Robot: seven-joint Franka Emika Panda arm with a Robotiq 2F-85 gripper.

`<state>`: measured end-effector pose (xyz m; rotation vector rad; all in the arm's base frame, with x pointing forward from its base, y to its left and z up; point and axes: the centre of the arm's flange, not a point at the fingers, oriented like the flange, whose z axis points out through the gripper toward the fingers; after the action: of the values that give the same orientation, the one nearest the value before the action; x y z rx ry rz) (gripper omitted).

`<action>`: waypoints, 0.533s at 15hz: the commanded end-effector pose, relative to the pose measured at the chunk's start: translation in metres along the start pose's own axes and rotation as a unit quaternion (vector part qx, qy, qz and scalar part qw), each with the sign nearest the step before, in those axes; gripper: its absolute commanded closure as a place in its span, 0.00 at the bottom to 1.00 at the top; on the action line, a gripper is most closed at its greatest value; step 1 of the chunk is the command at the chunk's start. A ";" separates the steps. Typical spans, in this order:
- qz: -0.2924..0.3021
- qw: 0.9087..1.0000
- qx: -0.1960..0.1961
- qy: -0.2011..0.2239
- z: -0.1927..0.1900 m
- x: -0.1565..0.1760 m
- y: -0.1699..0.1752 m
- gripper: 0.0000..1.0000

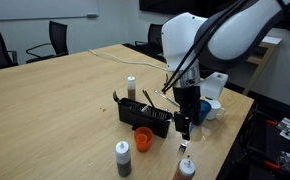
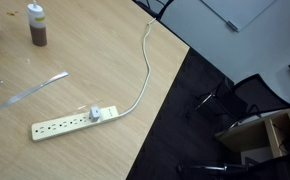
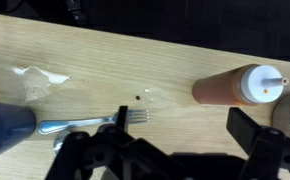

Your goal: Move the fork from the utensil holder to the table

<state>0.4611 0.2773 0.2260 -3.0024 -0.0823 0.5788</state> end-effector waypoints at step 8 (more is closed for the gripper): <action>0.010 1.000 0.015 -0.003 -0.012 -0.017 -0.001 0.00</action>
<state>0.4494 0.2767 0.2436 -2.9754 -0.0444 0.5850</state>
